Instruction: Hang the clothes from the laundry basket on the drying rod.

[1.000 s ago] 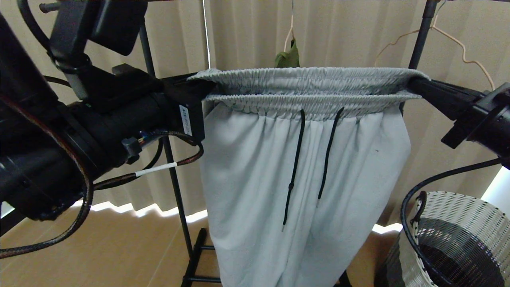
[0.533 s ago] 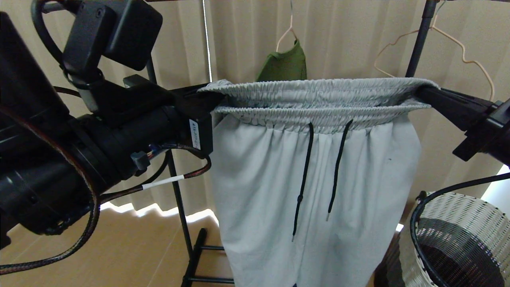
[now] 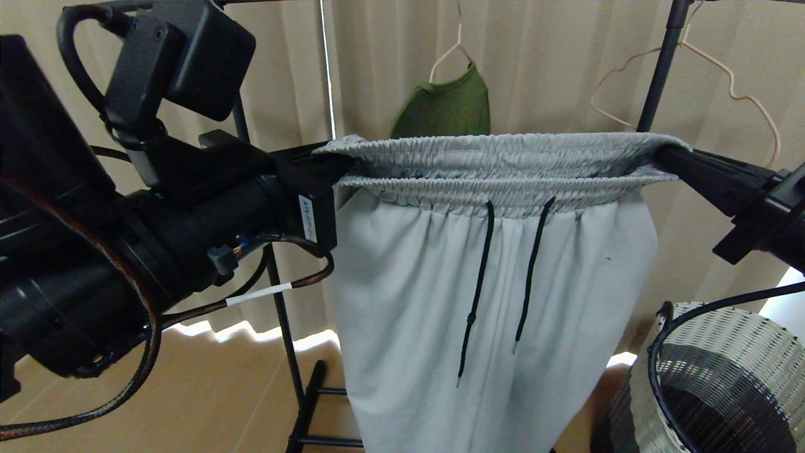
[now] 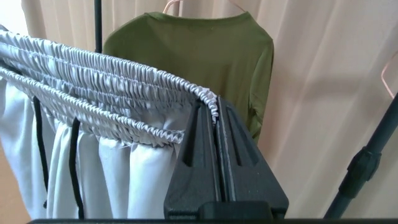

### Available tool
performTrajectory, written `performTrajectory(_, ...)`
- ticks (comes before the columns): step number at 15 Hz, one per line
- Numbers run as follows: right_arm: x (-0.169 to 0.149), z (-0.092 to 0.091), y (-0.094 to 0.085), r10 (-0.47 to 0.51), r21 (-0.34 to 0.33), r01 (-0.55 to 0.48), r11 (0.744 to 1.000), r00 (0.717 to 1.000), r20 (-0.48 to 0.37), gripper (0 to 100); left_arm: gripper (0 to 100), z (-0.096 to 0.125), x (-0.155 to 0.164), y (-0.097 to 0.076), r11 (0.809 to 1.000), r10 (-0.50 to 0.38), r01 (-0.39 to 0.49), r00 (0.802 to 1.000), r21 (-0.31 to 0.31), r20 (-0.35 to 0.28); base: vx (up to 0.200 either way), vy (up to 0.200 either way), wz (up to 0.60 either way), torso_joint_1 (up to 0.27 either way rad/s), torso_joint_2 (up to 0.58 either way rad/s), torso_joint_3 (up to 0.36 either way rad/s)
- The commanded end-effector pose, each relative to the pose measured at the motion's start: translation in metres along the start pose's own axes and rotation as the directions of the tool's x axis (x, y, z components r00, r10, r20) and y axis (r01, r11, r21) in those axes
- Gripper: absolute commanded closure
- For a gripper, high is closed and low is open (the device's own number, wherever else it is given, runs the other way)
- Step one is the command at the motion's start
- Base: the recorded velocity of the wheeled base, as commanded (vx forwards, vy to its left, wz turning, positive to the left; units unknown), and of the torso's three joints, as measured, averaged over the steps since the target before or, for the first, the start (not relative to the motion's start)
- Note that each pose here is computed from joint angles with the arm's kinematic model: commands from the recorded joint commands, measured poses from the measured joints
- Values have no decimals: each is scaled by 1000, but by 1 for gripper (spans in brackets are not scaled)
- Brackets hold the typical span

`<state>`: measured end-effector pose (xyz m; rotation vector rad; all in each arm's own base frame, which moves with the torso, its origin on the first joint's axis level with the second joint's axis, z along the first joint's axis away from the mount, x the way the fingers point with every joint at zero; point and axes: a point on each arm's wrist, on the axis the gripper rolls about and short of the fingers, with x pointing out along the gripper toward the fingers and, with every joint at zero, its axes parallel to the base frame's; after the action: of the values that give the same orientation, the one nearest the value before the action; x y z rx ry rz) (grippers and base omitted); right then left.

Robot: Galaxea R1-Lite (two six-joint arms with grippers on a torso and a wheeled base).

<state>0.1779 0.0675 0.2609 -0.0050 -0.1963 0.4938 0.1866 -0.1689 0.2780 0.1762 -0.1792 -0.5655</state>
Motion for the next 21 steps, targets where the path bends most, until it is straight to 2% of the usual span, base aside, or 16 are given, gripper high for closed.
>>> performTrajectory(1,0,-1,0,1,0,-1,1000,1000,-2,100,100,-1,0,0,1000,1,-1,1000,0,-2,0,0,0,0,0,0)
performTrajectory(7,-5,0,1,1,-2,-1,1000,1000,-1,100,100,-1,0,2,1000,11,-11,1000,2,-6,0,0,0,0,0,0)
performTrajectory(8,-5,0,1,1,-2,-1,1000,1000,-1,0,100,-1,-1,2,1000,11,-11,1000,2,-6,0,0,0,0,0,0)
performTrajectory(10,-5,-1,1,1,0,-1,1000,1000,-2,0,100,-2,0,4,1000,18,-18,1000,3,-9,0,0,0,0,0,0)
performTrajectory(14,-16,-2,3,11,10,-12,1000,1000,4,0,100,-10,1,12,995,102,-101,994,15,-47,0,0,0,0,0,0)
performTrajectory(15,-17,-1,3,11,11,-11,1000,1000,7,0,100,-10,2,13,991,132,-131,990,20,-57,0,0,0,0,0,0)
performTrajectory(17,-20,-4,4,13,12,-13,1000,1000,-2,0,100,-20,10,20,974,227,-224,969,37,-102,0,0,0,0,0,0)
performTrajectory(19,-21,-6,4,15,14,-15,1000,1000,-9,0,100,-27,15,24,965,263,-260,956,41,-127,0,0,0,0,0,0)
performTrajectory(21,-24,-8,5,12,5,-12,1000,1000,-15,0,100,-26,14,26,962,271,-268,954,41,-126,0,0,0,0,0,0)
